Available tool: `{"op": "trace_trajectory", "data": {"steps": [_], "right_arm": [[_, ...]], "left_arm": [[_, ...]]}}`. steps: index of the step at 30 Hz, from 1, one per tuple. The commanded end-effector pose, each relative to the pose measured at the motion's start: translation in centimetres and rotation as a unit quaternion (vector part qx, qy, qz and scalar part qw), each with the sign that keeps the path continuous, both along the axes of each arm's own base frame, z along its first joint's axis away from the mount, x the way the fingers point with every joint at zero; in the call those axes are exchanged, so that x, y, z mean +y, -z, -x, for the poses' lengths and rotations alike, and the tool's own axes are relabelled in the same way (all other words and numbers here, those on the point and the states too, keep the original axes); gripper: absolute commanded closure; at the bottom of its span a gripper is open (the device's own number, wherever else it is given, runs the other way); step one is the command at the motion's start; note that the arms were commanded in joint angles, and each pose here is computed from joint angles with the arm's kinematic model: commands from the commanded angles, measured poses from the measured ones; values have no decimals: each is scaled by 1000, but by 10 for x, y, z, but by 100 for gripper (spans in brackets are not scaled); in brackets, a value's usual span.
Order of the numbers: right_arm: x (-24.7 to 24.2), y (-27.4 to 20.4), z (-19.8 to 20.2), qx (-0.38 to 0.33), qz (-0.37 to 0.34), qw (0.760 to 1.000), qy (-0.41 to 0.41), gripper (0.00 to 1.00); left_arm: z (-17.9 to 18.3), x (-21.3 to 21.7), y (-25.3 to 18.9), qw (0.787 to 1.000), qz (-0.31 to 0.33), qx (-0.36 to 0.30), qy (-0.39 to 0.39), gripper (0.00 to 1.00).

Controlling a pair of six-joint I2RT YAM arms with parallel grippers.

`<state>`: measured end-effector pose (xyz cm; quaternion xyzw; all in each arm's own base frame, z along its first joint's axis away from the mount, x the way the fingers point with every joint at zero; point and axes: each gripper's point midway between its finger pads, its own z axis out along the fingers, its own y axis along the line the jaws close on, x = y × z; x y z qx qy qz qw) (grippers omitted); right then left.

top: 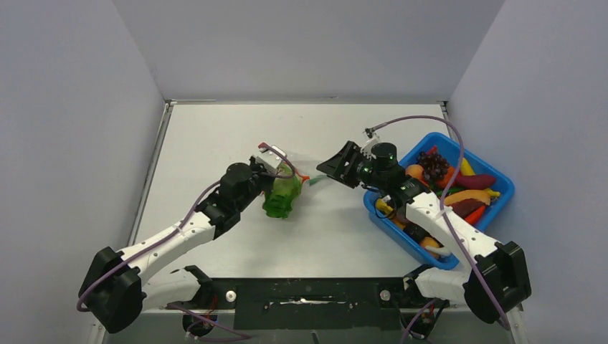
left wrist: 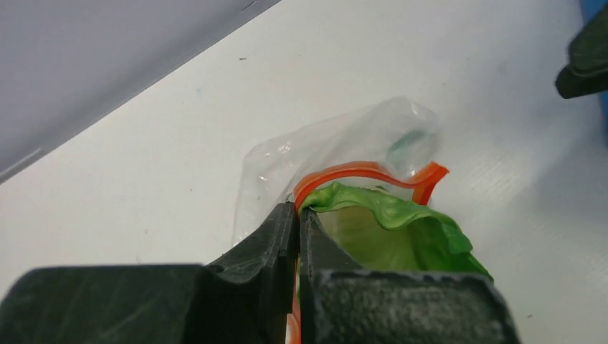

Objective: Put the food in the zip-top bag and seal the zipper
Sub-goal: Place the fake vegetable in the zipper food storage bag.

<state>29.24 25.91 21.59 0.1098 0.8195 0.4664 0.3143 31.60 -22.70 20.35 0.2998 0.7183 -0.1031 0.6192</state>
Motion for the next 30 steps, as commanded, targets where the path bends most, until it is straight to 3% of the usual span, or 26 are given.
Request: {"op": "trace_trajectory", "data": {"steps": [1,6,15,23,30], "right_arm": [[-25,-7,-2,-71,92,993,4,49],[-33,-8,5,-119,110,987,3,58],[16,-7,-1,-256,134,957,-18,58],[34,2,-32,-218,94,972,-6,62],[48,-12,-43,-220,-14,975,-19,63]], "left_arm": [[-5,5,-51,992,123,15,-17,100],[-7,16,-65,985,171,27,-30,100],[-23,29,-94,961,253,78,-80,100],[-28,58,-121,927,342,117,-103,100],[-26,79,-152,896,411,125,-108,100]]}}
